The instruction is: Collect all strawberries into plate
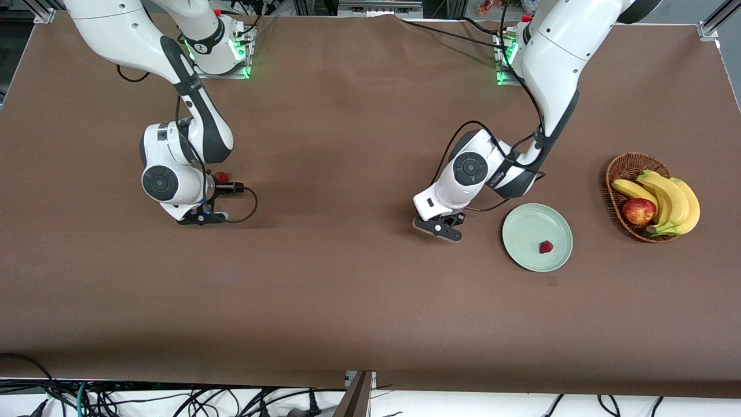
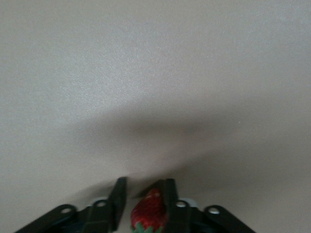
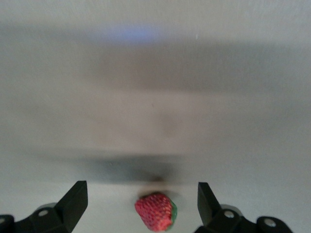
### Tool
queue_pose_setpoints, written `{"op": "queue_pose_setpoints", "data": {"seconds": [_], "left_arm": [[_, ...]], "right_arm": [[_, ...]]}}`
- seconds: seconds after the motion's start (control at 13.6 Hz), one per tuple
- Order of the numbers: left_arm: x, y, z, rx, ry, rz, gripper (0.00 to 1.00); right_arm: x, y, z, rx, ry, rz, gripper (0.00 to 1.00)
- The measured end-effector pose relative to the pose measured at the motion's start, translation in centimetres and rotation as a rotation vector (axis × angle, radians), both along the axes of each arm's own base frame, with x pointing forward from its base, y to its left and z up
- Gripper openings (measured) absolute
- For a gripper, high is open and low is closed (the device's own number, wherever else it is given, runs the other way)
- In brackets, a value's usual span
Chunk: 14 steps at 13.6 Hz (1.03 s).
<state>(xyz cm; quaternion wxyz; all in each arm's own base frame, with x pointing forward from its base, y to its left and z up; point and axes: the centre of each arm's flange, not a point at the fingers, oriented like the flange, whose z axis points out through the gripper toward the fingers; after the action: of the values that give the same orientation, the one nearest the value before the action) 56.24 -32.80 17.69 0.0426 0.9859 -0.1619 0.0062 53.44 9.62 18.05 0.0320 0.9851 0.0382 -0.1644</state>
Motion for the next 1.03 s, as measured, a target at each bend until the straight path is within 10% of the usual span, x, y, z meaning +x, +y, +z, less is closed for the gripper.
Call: {"op": "queue_pose_setpoints", "data": {"seconds": [0.29, 0.66, 1.03], "left_arm": [[2.1, 2.3, 3.2, 0.043, 0.014, -0.028, 0.15], [7.4, 14.3, 8.4, 0.094, 0.058, -0.242, 0.14], [9.1, 25.7, 6.8, 0.073, 0.086, -0.363, 0.12]], "right_arm": [[-0.9, -1.3, -0.4, 0.002, 0.013, 0.016, 0.97], [-1.4, -1.4, -0.8, 0.002, 0.018, 0.016, 0.42], [-1.0, -1.3, -0.5, 0.006, -0.001, 0.017, 0.24]]}}
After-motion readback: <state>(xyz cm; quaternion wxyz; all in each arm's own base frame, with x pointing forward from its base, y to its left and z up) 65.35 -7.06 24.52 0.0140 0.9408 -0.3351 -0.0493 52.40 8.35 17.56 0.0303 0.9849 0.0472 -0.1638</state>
